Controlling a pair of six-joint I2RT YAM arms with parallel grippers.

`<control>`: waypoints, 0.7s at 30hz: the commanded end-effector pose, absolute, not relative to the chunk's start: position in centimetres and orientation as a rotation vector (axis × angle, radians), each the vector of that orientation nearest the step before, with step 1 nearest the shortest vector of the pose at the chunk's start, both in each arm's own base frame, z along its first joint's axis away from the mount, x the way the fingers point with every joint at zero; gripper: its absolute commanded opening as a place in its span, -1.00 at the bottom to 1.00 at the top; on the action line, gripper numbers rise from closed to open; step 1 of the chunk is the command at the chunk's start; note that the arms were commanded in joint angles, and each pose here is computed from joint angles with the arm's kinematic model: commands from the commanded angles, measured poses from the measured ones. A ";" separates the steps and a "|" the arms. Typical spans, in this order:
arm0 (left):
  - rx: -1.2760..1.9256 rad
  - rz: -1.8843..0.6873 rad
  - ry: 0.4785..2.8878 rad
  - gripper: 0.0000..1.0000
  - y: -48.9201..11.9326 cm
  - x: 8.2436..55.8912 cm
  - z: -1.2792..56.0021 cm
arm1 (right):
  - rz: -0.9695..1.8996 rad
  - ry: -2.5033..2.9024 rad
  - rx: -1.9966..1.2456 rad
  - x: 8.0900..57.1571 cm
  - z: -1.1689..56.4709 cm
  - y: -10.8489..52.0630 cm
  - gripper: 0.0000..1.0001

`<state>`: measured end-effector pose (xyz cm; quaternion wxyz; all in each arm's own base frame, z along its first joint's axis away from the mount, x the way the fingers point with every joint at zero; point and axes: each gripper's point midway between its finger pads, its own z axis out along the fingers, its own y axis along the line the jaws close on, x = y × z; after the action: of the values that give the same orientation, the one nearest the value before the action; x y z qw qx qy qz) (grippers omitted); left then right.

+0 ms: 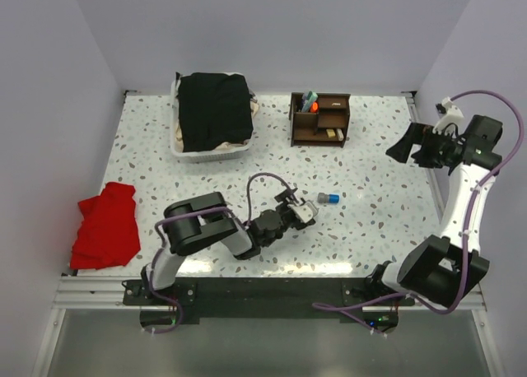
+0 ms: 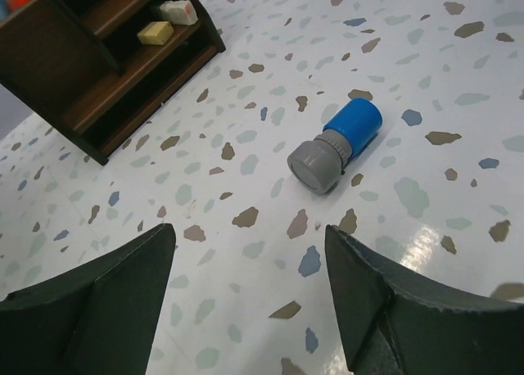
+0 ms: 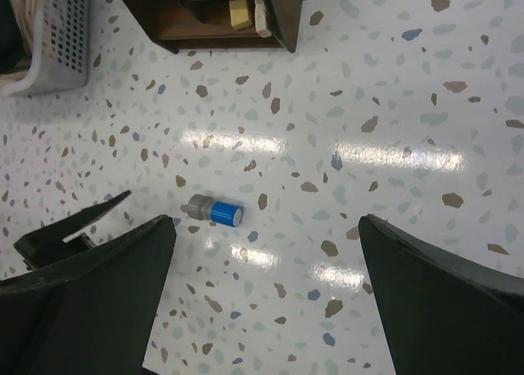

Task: Sort the stationery into containers
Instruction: Move the stationery to the corner of the board, then pick up the stationery from the center of the board.

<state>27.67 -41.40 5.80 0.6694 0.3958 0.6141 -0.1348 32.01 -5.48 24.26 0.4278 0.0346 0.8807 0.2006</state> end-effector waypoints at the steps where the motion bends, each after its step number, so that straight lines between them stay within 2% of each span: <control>1: 0.447 -0.549 0.881 0.61 -36.9 25.5 26.1 | 0.579 2.320 -0.185 29.7 21.9 -2.8 0.97; 2: 0.474 -0.557 0.908 0.62 -35.8 25.1 25.6 | 0.694 2.429 -0.298 27.0 21.9 -0.4 0.96; 3: 0.508 -0.559 0.948 0.62 -34.9 25.6 27.1 | 0.728 2.423 -0.584 26.3 20.6 -0.1 0.83; 5: 0.510 -0.688 1.090 0.61 -35.2 27.0 28.3 | 0.831 2.490 -0.831 22.8 19.6 1.1 0.78; 6: 0.621 -0.693 1.312 0.61 -34.5 28.8 25.1 | 0.775 2.448 -0.974 22.4 19.2 0.6 0.78; 7: 0.631 -0.760 1.406 0.61 -34.7 29.1 24.6 | 0.737 2.420 -1.070 21.9 18.7 0.4 0.78; 8: 0.674 -0.785 1.412 0.61 -35.3 29.7 26.5 | 0.687 2.383 -1.156 21.9 17.1 0.3 0.78; 9: 0.784 -0.782 1.551 0.64 -34.9 29.5 23.3 | 0.591 2.336 -1.282 21.9 16.2 -0.4 0.79; 12: 0.961 -0.686 1.561 0.71 -34.5 29.7 22.9 | 0.386 2.123 -1.511 22.4 14.1 0.2 0.79; 14: 1.073 -0.616 1.479 0.71 -34.0 30.1 23.3 | 0.244 1.982 -1.547 24.0 13.3 0.8 0.77; 17: 1.155 -0.618 1.376 0.68 -34.1 30.3 24.4 | 0.162 1.852 -1.601 25.3 12.4 2.1 0.65; 21: 1.186 -0.702 1.422 0.64 -34.0 30.8 22.8 | 0.169 1.830 -1.575 26.8 11.9 3.8 0.47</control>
<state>31.33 -34.04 24.38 0.5927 0.4560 0.6075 -0.2678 22.04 3.00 11.31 0.2933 -0.5754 0.7542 0.1189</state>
